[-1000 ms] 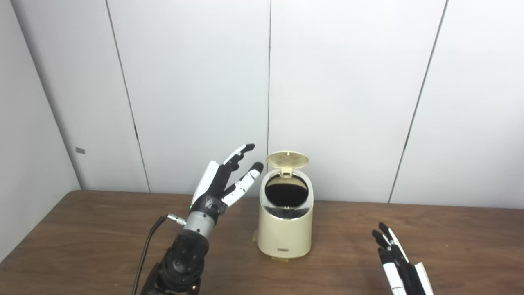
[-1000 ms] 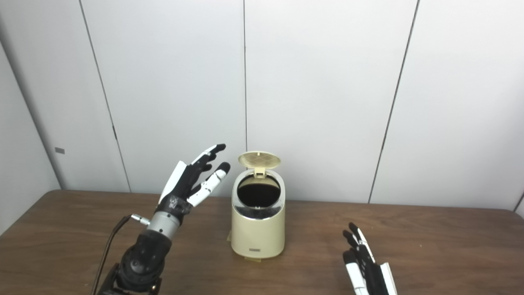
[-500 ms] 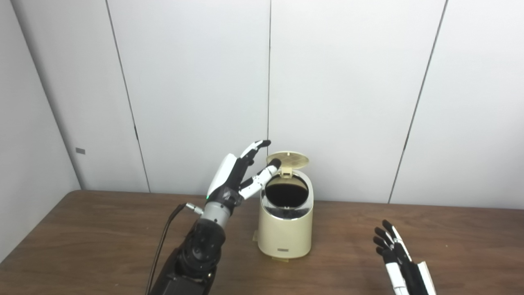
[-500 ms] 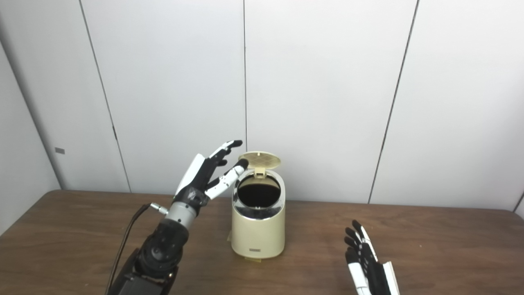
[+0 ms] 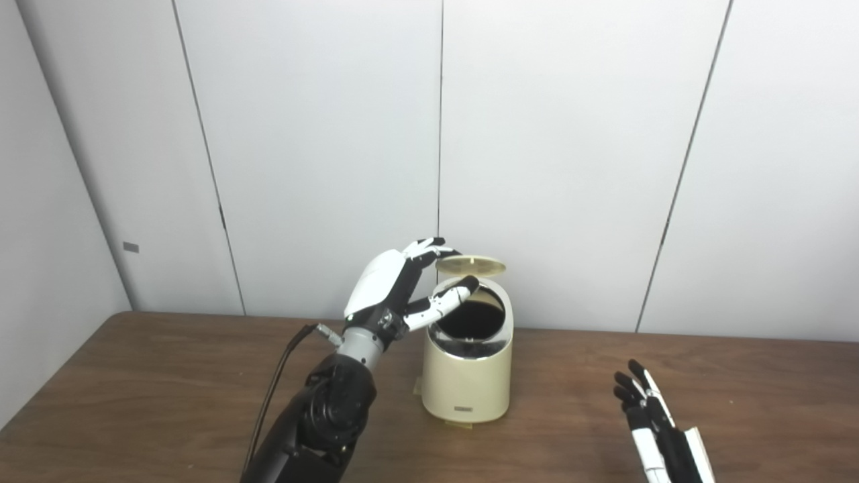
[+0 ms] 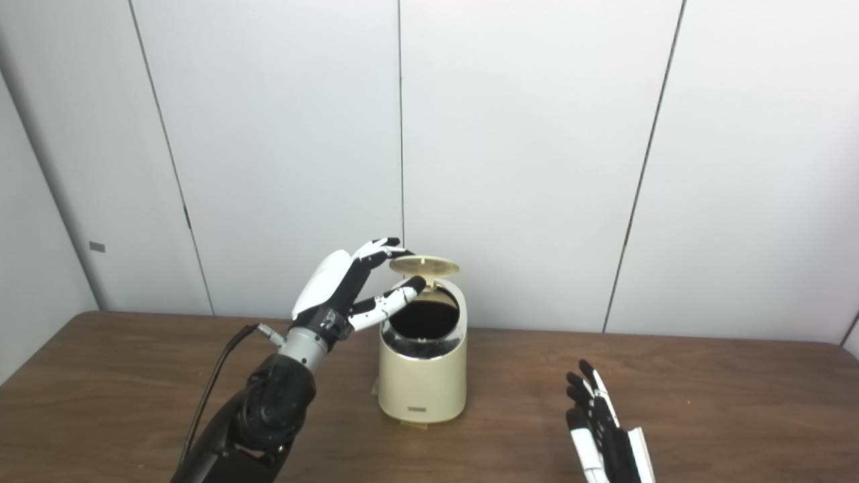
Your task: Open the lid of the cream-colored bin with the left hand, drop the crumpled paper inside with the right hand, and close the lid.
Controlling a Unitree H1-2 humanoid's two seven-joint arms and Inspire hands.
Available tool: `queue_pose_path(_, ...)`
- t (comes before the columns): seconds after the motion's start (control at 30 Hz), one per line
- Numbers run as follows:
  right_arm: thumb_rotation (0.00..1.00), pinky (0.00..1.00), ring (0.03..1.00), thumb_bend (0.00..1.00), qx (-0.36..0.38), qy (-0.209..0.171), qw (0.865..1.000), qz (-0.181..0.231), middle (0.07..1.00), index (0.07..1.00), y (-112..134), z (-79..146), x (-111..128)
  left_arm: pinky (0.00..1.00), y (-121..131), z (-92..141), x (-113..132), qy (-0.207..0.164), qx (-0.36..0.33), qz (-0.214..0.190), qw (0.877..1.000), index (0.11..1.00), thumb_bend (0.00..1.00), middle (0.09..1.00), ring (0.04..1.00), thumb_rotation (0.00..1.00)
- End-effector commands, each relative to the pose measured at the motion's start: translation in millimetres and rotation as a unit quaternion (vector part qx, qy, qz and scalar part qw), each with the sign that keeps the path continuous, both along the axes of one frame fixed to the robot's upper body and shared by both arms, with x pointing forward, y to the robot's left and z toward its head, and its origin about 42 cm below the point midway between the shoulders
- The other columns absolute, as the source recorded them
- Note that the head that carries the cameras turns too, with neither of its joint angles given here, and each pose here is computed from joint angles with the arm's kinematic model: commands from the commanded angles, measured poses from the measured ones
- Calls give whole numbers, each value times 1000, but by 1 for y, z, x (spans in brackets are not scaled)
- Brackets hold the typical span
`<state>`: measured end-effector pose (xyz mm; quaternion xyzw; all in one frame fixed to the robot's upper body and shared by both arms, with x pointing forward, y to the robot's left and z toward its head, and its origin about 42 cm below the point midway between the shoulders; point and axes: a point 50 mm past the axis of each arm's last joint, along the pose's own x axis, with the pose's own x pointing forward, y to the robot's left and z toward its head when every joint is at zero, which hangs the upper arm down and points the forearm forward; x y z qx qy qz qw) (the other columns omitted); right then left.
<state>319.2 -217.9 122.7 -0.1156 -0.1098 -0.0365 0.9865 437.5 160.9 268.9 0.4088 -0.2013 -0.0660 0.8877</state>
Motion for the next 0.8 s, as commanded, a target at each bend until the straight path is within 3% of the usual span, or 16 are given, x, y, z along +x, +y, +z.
queue_pose_path(0.0, 1000, 864, 876, 571, -16, 15, 1000, -18, 884, 949, -3, -14, 1, 867, -1, 32, 1, -47, 15, -1, 999, 712, 593, 933, 969, 765)
queue_pose_path(0.2, 1000, 888, 878, 564, -20, 16, 999, -32, 867, 937, 1, -13, 2, 869, -1, 41, -9, -61, 26, -4, 998, 661, 615, 922, 967, 830)
queue_pose_path(0.33, 972, 828, 853, 530, 43, 17, 998, -43, 837, 914, 7, -9, 3, 859, -3, 47, -15, -73, 45, -5, 996, 641, 607, 905, 957, 789)
queue_pose_path(0.5, 996, 817, 851, 502, 47, 7, 997, -59, 819, 908, 7, -1, 6, 837, -7, 47, -18, -89, 73, -8, 993, 623, 629, 886, 938, 798)
queue_pose_path(0.6, 968, 791, 834, 516, 49, 0, 996, -70, 800, 886, 6, 1, 6, 800, -10, 45, -18, -94, 95, -9, 991, 602, 651, 853, 898, 796)
queue_pose_path(0.77, 906, 778, 802, 606, 69, -20, 994, -83, 763, 841, 8, 4, 8, 772, -12, 33, -12, -72, 127, -9, 989, 601, 651, 835, 870, 815)
